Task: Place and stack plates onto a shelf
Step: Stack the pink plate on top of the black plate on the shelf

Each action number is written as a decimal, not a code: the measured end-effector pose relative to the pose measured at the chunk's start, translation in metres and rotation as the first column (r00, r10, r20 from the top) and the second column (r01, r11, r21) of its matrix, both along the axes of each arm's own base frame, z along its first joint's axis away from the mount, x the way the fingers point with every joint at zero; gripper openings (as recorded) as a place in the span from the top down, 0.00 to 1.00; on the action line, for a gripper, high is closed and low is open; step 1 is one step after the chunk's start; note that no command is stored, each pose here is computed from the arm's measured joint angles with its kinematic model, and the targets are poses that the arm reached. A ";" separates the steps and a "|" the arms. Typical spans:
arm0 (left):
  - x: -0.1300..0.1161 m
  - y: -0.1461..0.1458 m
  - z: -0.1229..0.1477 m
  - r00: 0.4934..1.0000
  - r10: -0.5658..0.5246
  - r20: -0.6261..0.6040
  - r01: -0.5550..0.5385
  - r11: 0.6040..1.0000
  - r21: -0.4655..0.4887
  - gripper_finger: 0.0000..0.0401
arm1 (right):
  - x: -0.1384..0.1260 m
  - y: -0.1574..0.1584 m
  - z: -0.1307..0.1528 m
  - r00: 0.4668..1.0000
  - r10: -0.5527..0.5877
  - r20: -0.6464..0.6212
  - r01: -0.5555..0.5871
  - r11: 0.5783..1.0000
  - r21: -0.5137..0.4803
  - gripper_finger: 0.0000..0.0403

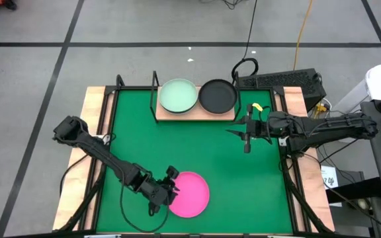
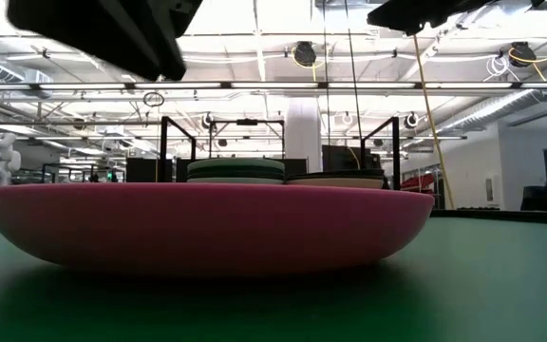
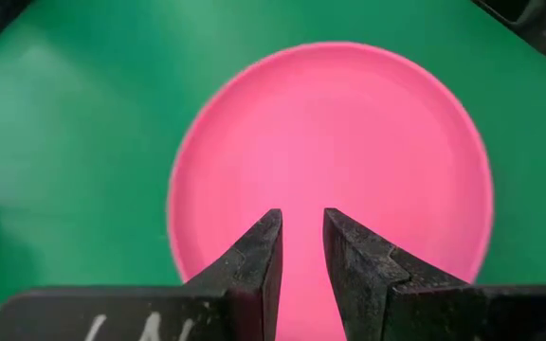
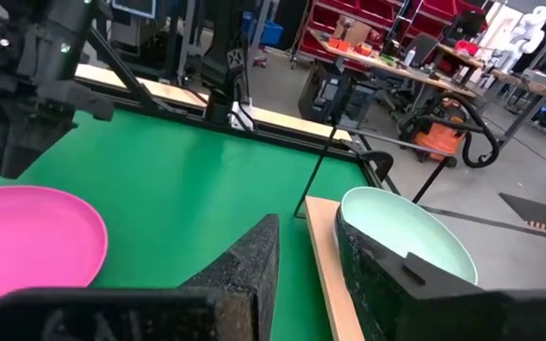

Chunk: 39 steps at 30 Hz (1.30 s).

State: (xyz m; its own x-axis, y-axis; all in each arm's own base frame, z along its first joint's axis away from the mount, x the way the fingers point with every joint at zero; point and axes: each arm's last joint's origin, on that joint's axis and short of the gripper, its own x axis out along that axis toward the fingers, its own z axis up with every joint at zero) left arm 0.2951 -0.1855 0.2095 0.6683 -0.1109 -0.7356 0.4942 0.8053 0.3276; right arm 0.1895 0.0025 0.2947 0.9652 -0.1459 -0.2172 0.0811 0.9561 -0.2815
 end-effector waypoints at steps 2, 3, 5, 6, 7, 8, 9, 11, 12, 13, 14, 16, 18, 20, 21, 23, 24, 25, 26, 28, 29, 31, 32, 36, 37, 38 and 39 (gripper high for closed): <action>0.000 -0.003 -0.004 1.000 -0.008 -0.010 0.008 1.000 -0.003 0.79 | 0.000 0.000 0.000 1.000 0.000 0.000 0.000 1.000 0.001 0.77; 0.000 -0.004 -0.005 1.000 -0.014 -0.015 0.014 1.000 -0.008 0.79 | 0.000 0.000 0.000 1.000 -0.001 0.000 0.001 1.000 0.003 0.77; -0.001 -0.007 -0.007 0.999 -0.023 -0.023 0.023 1.000 -0.010 0.79 | 0.000 0.000 0.000 1.000 -0.001 0.000 0.001 1.000 0.003 0.77; -0.001 -0.008 -0.009 0.999 -0.027 -0.028 0.026 1.000 -0.014 0.79 | 0.000 0.000 0.000 1.000 -0.001 0.001 0.001 1.000 0.003 0.77; -0.001 -0.009 -0.011 0.999 -0.035 -0.039 0.034 0.999 -0.021 0.79 | 0.000 0.000 0.000 1.000 -0.001 0.001 0.001 1.000 0.003 0.77; -0.002 -0.010 -0.013 0.998 -0.043 -0.052 0.042 0.999 -0.025 0.79 | 0.000 0.000 0.000 1.000 -0.001 0.001 0.001 1.000 0.003 0.77; -0.002 -0.012 -0.014 0.997 -0.048 -0.059 0.047 0.998 -0.030 0.79 | 0.000 0.000 0.000 1.000 -0.001 0.001 0.001 1.000 0.003 0.77; -0.001 -0.014 -0.017 0.996 -0.057 -0.069 0.053 0.997 -0.052 0.79 | 0.000 0.000 0.000 1.000 -0.001 0.003 0.001 1.000 0.004 0.77; -0.003 -0.016 -0.019 0.994 -0.065 -0.084 0.060 0.997 -0.054 0.79 | 0.000 0.000 0.000 1.000 -0.001 0.003 0.001 1.000 0.004 0.77; -0.003 -0.016 -0.021 0.993 -0.069 -0.100 0.064 0.996 -0.056 0.79 | 0.000 0.000 0.000 1.000 -0.001 0.004 0.001 1.000 0.004 0.77; -0.004 -0.018 -0.023 0.992 -0.073 -0.105 0.067 0.996 -0.057 0.79 | 0.000 0.000 0.001 1.000 -0.001 0.006 0.001 1.000 0.004 0.77; -0.005 -0.020 -0.024 0.991 -0.084 -0.105 0.078 0.995 -0.063 0.79 | 0.000 0.000 0.001 1.000 -0.002 0.009 0.001 1.000 0.007 0.77; -0.006 -0.022 -0.024 0.990 -0.094 -0.109 0.088 0.994 -0.063 0.78 | 0.000 0.000 0.001 1.000 -0.002 0.011 0.002 1.000 0.008 0.77; -0.009 -0.025 -0.024 0.987 -0.113 -0.112 0.107 0.993 -0.056 0.78 | 0.000 0.000 0.001 1.000 -0.004 0.012 0.003 1.000 0.016 0.77; -0.010 -0.027 -0.024 0.986 -0.125 -0.112 0.120 0.992 -0.049 0.78 | 0.000 0.000 0.001 1.000 -0.005 0.013 0.004 1.000 0.020 0.77; -0.013 -0.030 -0.024 0.982 -0.150 -0.111 0.147 0.988 -0.038 0.78 | 0.000 0.000 0.001 1.000 -0.006 0.013 0.006 1.000 0.026 0.77; -0.014 -0.032 -0.024 0.980 -0.165 -0.111 0.163 0.986 -0.030 0.78 | 0.000 0.000 0.001 1.000 -0.006 0.013 0.006 1.000 0.026 0.77; -0.016 -0.033 -0.025 0.977 -0.179 -0.113 0.177 0.984 -0.022 0.78 | 0.000 0.000 0.001 1.000 -0.006 0.013 0.006 1.000 0.026 0.77; -0.016 -0.035 -0.027 0.975 -0.188 -0.116 0.187 0.982 -0.015 0.78 | 0.000 0.000 0.001 1.000 -0.006 0.014 0.006 1.000 0.026 0.77; -0.018 -0.038 -0.031 0.970 -0.208 -0.129 0.210 0.978 0.001 0.78 | 0.000 0.000 0.001 1.000 -0.007 0.016 0.006 1.000 0.029 0.77; -0.018 -0.039 -0.034 0.967 -0.215 -0.135 0.219 0.976 0.008 0.78 | 0.000 0.000 0.001 1.000 -0.007 0.018 0.006 1.000 0.029 0.77; -0.016 -0.042 -0.041 0.962 -0.227 -0.152 0.233 0.972 0.026 0.78 | 0.000 0.000 0.002 1.000 -0.007 0.020 0.006 1.000 0.029 0.77; -0.017 -0.042 -0.045 0.956 -0.234 -0.178 0.245 0.968 0.045 0.78 | 0.000 0.000 0.002 1.000 -0.007 0.020 0.006 1.000 0.029 0.77; -0.011 -0.045 -0.051 0.941 -0.244 -0.236 0.271 0.958 0.090 0.78 | 0.001 0.000 0.002 1.000 -0.007 0.025 0.006 1.000 0.030 0.77; -0.011 -0.045 -0.052 0.937 -0.241 -0.252 0.273 0.957 0.099 0.78 | 0.001 0.000 0.002 1.000 -0.007 0.027 0.006 1.000 0.030 0.77; -0.010 -0.045 -0.056 0.935 -0.236 -0.265 0.272 0.956 0.108 0.78 | 0.001 0.000 0.002 1.000 -0.007 0.028 0.006 1.000 0.030 0.77; -0.009 -0.045 -0.059 0.935 -0.229 -0.270 0.268 0.957 0.115 0.78 | 0.001 0.000 0.002 1.000 -0.007 0.027 0.006 1.000 0.030 0.77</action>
